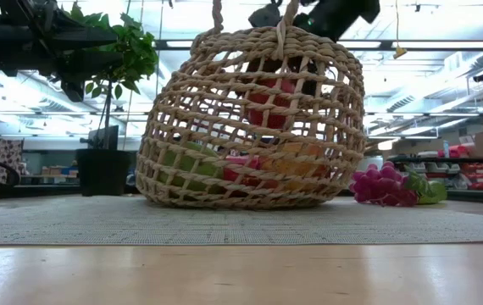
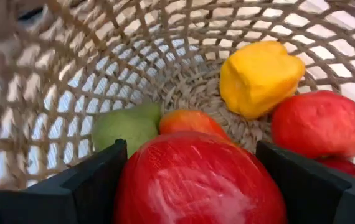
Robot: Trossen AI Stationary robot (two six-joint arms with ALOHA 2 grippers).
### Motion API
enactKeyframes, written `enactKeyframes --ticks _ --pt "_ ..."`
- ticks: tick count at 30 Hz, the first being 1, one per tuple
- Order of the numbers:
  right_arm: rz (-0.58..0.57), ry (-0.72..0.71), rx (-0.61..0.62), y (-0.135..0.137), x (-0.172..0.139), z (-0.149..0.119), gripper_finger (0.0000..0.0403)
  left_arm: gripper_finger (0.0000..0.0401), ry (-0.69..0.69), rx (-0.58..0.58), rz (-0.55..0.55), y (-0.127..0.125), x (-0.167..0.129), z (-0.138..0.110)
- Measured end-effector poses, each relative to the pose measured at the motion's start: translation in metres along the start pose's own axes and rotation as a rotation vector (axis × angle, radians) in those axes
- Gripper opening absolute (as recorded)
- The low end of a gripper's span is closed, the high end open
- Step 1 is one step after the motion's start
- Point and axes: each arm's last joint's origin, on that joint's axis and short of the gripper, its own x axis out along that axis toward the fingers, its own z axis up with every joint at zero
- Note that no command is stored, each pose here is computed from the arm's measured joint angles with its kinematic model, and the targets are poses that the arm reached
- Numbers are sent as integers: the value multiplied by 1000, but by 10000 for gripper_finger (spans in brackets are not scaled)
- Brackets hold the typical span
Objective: Build produce basket
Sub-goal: Put the red apple into the brown basket
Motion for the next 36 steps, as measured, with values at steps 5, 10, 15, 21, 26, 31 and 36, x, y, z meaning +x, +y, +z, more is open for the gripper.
enactKeyframes --ticks 5,10,15,21,26,31,36 --pt "-3 2 -37 -6 7 -12 356 160 0 0 0 0 0 0" --pt "-7 2 -26 -11 8 -9 381 160 0 0 0 0 0 0" --pt "5 11 -32 -15 9 -7 396 160 0 0 0 0 0 0" --pt "24 28 -89 -10 -5 18 394 160 0 0 0 0 0 0" --pt "3 46 -153 7 -35 45 392 160 0 0 0 0 0 0" --pt "-10 16 -235 38 -63 51 386 160 0 0 0 0 0 0" --pt "-8 -17 -317 75 -84 29 377 160 0 0 0 0 0 0"
